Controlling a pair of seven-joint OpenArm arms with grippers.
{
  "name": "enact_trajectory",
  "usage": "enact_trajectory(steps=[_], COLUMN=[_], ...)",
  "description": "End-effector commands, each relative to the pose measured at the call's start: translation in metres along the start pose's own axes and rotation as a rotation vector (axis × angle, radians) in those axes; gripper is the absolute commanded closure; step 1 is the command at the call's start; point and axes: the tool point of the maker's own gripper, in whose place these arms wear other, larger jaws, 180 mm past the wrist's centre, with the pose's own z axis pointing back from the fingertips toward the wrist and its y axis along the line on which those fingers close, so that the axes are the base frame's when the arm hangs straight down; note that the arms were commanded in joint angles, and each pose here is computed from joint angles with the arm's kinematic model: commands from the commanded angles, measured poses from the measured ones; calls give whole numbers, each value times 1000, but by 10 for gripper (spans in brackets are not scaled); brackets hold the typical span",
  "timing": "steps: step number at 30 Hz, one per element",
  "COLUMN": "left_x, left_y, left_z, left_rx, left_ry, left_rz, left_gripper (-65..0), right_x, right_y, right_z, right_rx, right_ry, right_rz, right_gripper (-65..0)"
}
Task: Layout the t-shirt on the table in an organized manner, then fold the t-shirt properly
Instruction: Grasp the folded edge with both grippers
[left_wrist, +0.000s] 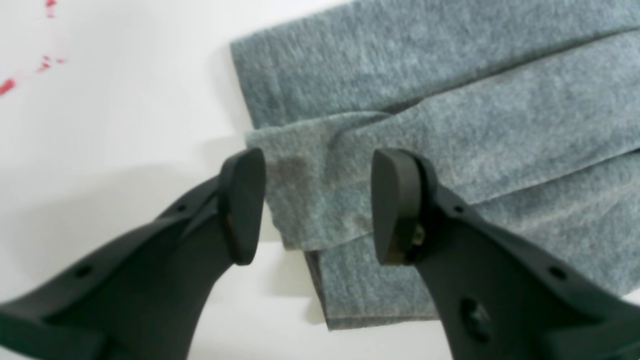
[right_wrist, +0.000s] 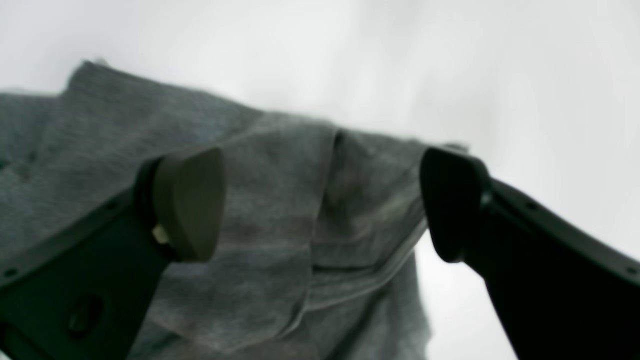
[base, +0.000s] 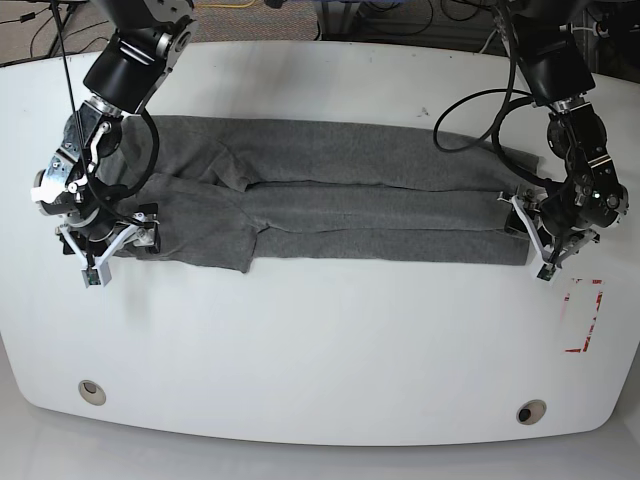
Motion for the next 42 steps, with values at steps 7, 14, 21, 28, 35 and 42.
enact_trajectory(steps=[7, 14, 21, 28, 35, 42], left_x=[18, 17, 16, 16, 16, 16], left_y=[9, 8, 8, 8, 8, 8], left_z=[9, 9, 9, 8, 8, 8], left_rx=[26, 26, 24, 23, 23, 22], left_ry=[-55, -53, -50, -49, -50, -49], left_rz=[-15, -15, -13, -13, -13, -12], left_gripper=[-319, -319, -319, -319, -319, -319], right_x=[2, -5, 2, 3, 6, 13], right_y=[5, 7, 12, 19, 36, 44], right_z=[-20, -25, -27, -29, -34, -33], right_rx=[58, 73, 84, 98, 130, 141], right_ry=[-45, -32, -47, -52, -37, -43], right_rz=[-60, -78, -82, -89, -37, 2], right_gripper=[-582, -575, -412, -208, -57, 0])
